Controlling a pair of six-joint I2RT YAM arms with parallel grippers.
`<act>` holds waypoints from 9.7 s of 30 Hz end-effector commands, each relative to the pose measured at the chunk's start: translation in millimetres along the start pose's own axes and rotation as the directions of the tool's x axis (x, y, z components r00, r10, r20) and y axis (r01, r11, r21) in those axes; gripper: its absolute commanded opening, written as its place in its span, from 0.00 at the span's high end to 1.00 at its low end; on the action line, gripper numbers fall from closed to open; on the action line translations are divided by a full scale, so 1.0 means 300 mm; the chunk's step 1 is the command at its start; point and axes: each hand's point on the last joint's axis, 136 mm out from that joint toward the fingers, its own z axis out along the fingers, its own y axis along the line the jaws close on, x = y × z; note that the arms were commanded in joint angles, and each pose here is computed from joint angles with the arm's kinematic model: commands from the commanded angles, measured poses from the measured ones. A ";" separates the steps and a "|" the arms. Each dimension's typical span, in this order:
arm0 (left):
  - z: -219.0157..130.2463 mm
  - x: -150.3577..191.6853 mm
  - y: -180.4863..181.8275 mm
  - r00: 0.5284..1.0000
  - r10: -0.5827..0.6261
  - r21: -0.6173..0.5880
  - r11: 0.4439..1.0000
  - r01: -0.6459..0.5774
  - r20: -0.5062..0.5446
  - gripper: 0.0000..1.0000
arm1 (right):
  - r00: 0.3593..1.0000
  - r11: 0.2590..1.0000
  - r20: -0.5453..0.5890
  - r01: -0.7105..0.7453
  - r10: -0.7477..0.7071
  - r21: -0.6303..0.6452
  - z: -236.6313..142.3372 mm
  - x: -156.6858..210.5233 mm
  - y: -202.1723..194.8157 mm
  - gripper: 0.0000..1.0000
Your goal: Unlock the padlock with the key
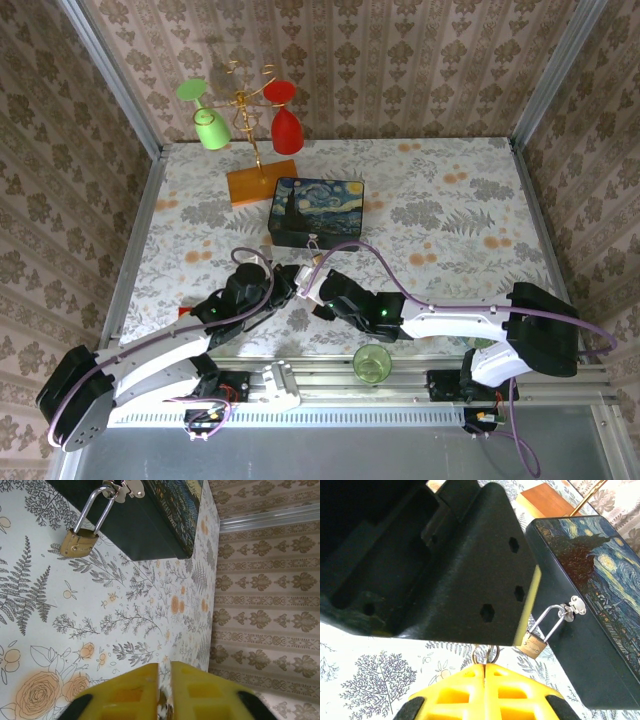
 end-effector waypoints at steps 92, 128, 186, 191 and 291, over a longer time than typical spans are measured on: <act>-0.181 0.088 -0.485 0.717 0.668 0.476 0.573 -0.667 0.199 1.00 | 0.579 0.248 -0.026 -0.389 0.815 -0.887 -0.321 -0.234 -0.142 0.63; -0.212 -0.045 -0.370 0.750 0.586 0.275 0.700 -0.659 0.306 0.00 | 0.604 0.391 -0.064 -0.590 0.795 -0.706 -0.260 -0.039 -0.151 1.00; 0.431 -0.188 0.217 0.785 0.615 -0.183 0.766 -0.616 -0.074 0.48 | 0.388 0.365 -0.179 -0.919 0.904 -0.148 0.002 0.398 -0.277 1.00; 0.428 -0.194 0.248 0.797 0.600 -0.214 0.771 -0.600 -0.072 0.55 | 0.387 0.365 -0.183 -0.920 0.904 -0.143 0.001 0.405 -0.275 1.00; 0.355 -0.191 -0.009 0.990 0.136 0.232 0.962 -0.143 0.047 1.00 | 0.043 -0.092 -0.274 -0.882 0.961 -0.462 0.228 0.256 -0.271 1.00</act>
